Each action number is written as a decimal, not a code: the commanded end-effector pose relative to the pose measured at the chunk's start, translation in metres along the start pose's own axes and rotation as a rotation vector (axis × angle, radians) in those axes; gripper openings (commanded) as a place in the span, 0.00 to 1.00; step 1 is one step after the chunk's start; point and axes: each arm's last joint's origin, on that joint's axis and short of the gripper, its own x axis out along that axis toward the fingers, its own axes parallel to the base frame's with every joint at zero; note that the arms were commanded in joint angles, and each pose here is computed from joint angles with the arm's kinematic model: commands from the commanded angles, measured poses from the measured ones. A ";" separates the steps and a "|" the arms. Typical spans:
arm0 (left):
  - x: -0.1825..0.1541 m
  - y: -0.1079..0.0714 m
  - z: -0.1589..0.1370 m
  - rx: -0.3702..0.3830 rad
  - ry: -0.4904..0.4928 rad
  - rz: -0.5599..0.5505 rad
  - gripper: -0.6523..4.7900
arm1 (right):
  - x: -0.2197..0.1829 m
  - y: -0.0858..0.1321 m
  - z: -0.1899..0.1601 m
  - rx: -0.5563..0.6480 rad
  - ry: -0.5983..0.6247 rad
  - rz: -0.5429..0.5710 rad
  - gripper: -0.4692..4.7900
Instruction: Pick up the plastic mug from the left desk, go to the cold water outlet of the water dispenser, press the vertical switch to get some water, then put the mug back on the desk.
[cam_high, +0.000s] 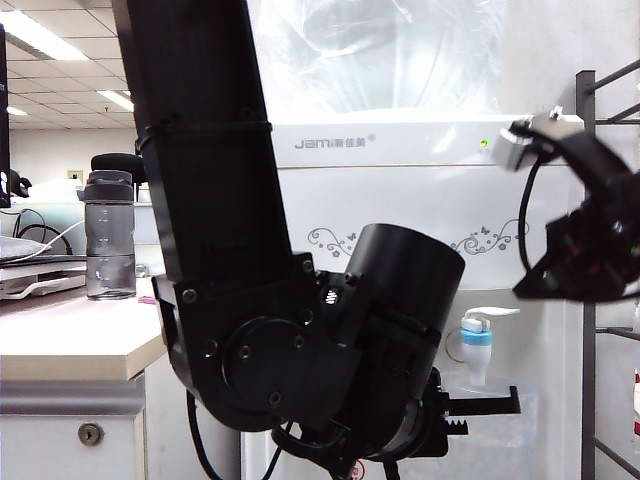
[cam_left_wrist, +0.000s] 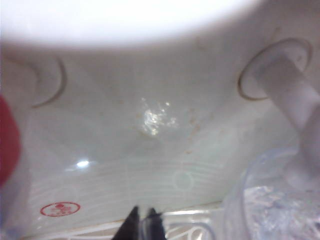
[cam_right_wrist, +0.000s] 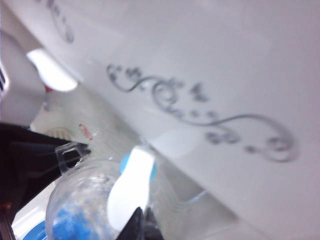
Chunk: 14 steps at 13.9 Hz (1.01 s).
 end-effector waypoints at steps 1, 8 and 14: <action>-0.001 -0.004 0.008 -0.036 -0.044 -0.015 0.11 | -0.009 -0.003 0.010 -0.008 -0.059 -0.030 0.08; 0.000 -0.003 0.005 0.016 -0.005 -0.028 0.11 | -0.028 -0.006 0.028 -0.026 -0.167 -0.095 0.08; -0.001 -0.005 0.003 0.087 0.031 -0.110 0.11 | -0.037 -0.010 0.039 -0.035 -0.228 -0.141 0.08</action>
